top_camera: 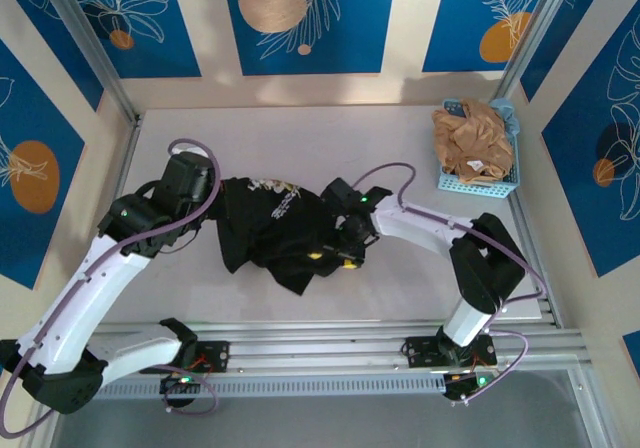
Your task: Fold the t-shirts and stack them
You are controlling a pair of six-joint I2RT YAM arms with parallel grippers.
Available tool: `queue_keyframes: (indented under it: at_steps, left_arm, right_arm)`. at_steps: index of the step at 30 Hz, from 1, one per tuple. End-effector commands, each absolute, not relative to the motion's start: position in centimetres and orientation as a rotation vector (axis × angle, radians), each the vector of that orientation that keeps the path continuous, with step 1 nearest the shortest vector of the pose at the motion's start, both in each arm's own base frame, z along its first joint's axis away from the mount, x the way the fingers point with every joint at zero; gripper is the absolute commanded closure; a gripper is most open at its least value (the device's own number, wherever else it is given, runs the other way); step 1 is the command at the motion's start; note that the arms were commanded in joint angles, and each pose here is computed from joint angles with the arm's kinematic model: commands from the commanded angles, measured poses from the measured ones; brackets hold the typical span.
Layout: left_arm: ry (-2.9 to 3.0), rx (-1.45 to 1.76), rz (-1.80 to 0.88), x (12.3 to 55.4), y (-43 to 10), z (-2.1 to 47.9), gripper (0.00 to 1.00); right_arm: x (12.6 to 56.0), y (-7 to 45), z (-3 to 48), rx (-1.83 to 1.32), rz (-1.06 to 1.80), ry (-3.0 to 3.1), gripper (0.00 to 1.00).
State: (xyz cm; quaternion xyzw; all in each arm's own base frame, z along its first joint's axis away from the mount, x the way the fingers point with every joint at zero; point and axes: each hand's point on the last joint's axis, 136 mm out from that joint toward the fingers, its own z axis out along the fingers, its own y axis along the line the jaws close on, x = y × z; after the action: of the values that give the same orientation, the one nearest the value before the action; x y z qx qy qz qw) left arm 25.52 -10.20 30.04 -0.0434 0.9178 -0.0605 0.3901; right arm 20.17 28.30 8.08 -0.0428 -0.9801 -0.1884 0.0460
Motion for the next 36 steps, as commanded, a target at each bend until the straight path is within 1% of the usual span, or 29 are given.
queue_keyframes:
  at_steps: [1,3,5,7,11,13,16,17,18,19,22,25,28,32,36]
  left_arm:
    - [2.342,-0.19,-0.053,24.9,-7.8,29.4,1.0]
    - [2.351,-0.21,-0.035,24.8,-7.2,29.1,1.0]
    - [2.36,-0.214,-0.027,24.7,-7.0,28.8,1.0]
    - [2.366,-0.224,-0.014,24.7,-6.6,28.6,1.0]
    - [2.373,-0.245,-0.024,24.7,-6.4,28.0,1.0]
    - [2.371,-0.256,-0.03,24.7,-6.3,27.8,1.0]
    - [2.365,-0.275,-0.027,24.7,-6.0,27.6,1.0]
    - [2.363,-0.279,-0.025,24.7,-5.9,27.5,1.0]
    - [2.36,-0.285,-0.026,24.7,-5.8,27.5,1.0]
    - [2.359,-0.288,-0.024,24.7,-5.8,27.4,1.0]
    - [2.345,-0.314,-0.023,25.0,-5.4,27.5,1.0]
    - [2.309,-0.338,-0.036,25.9,-5.2,28.5,1.0]
    - [2.264,-0.368,-0.045,27.5,-4.8,30.4,1.0]
    - [2.145,-0.403,-0.059,29.5,-4.0,35.2,1.0]
    - [1.983,-0.382,-0.122,29.8,-3.8,41.8,1.0]
  right_arm:
    - [17.9,30.6,8.4,0.243,-0.466,-3.013,0.26]
    - [16.8,31.7,7.1,0.382,-0.36,-3.012,0.27]
    - [16.1,32.6,5.9,0.427,-0.302,-2.991,0.29]
    - [15.6,32.9,4.6,0.43,-0.239,-2.968,0.3]
    - [16.2,33.2,2.5,0.412,-0.162,-2.958,0.32]
    - [16.8,33.5,2.0,0.412,-0.15,-2.967,0.39]
    - [18.0,34.1,1.7,0.417,-0.133,-3.004,0.61]
    - [18.5,34.2,1.9,0.417,-0.134,-3.023,0.72]
    - [19.1,34.2,2.3,0.408,-0.136,-3.044,0.87]
    - [19.6,34.1,2.8,0.396,-0.136,-3.066,0.99]
    - [21.7,33.4,6.6,0.356,-0.178,-3.183,1.0]
    - [23.9,32.0,12.5,0.338,-0.294,-3.337,1.0]
    - [26.0,30.0,19.2,0.297,-0.453,-3.472,1.0]
    - [28.4,26.9,28.1,0.275,-0.718,-3.624,1.0]
    - [29.2,24.2,36.0,0.326,-0.971,-3.747,1.0]
